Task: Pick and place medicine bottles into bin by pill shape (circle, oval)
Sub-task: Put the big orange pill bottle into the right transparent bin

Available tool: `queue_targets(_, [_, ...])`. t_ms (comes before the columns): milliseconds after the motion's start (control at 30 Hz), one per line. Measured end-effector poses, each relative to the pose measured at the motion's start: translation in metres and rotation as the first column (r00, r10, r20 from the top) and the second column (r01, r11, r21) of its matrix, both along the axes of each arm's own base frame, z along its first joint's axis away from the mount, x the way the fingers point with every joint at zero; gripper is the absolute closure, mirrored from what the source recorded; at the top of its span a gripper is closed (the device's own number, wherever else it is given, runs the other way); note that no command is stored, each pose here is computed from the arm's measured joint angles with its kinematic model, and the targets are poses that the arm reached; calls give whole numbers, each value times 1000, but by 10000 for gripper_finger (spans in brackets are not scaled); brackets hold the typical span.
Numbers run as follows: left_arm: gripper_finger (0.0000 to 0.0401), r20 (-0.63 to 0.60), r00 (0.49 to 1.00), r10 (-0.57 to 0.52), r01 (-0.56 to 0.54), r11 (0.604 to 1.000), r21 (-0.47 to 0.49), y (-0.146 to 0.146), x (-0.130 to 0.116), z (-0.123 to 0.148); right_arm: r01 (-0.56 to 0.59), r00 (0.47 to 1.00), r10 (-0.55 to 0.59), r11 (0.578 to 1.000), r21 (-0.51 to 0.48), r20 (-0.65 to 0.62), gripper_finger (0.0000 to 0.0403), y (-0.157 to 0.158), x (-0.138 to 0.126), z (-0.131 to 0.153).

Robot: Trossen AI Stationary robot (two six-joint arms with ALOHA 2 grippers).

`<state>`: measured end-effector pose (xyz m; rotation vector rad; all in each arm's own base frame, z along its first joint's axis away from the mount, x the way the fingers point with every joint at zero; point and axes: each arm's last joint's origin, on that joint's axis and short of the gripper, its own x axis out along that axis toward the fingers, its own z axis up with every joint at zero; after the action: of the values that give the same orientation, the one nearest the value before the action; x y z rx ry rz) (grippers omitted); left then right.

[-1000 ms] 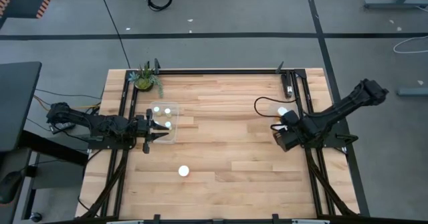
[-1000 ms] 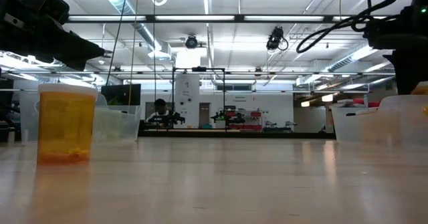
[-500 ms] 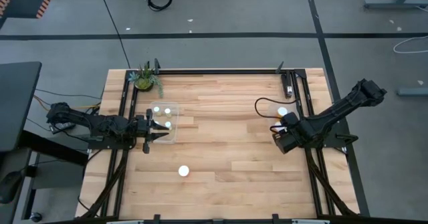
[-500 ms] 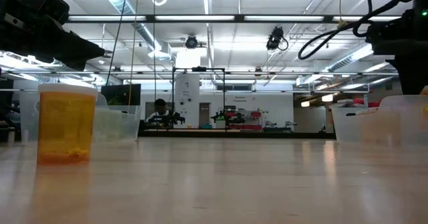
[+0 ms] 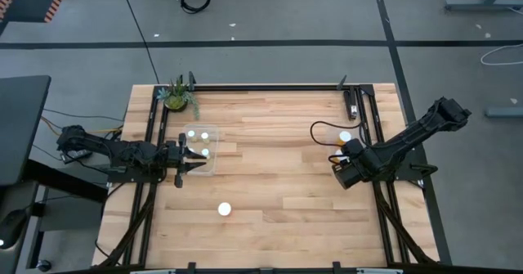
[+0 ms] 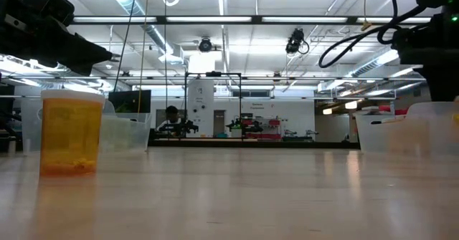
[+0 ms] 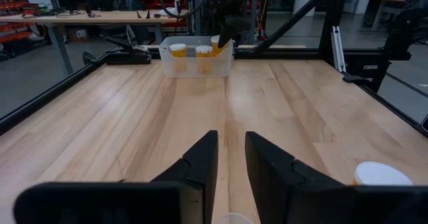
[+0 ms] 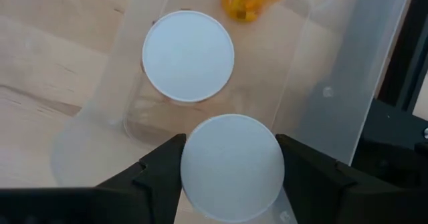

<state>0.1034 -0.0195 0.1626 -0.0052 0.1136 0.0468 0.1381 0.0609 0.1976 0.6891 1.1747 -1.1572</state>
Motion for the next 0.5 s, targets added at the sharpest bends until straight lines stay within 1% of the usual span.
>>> queue_targets(200, [314, 0, 1000, 0, 0, 1000, 0, 0, 0, 0, -5, 1000, 5, 1000, 6, -5, 156, 0, 0, 0])
queue_targets(333, [310, 0, 1000, 0, 0, 1000, 0, 0, 0, 0, -10, 1000, 10, 1000, 6, -6, 153, 0, 0, 0])
queue_targets(500, [315, 0, 1000, 0, 0, 1000, 0, 0, 0, 0, -13, 1000, 13, 1000, 9, -9, 153, 0, 0, 0])
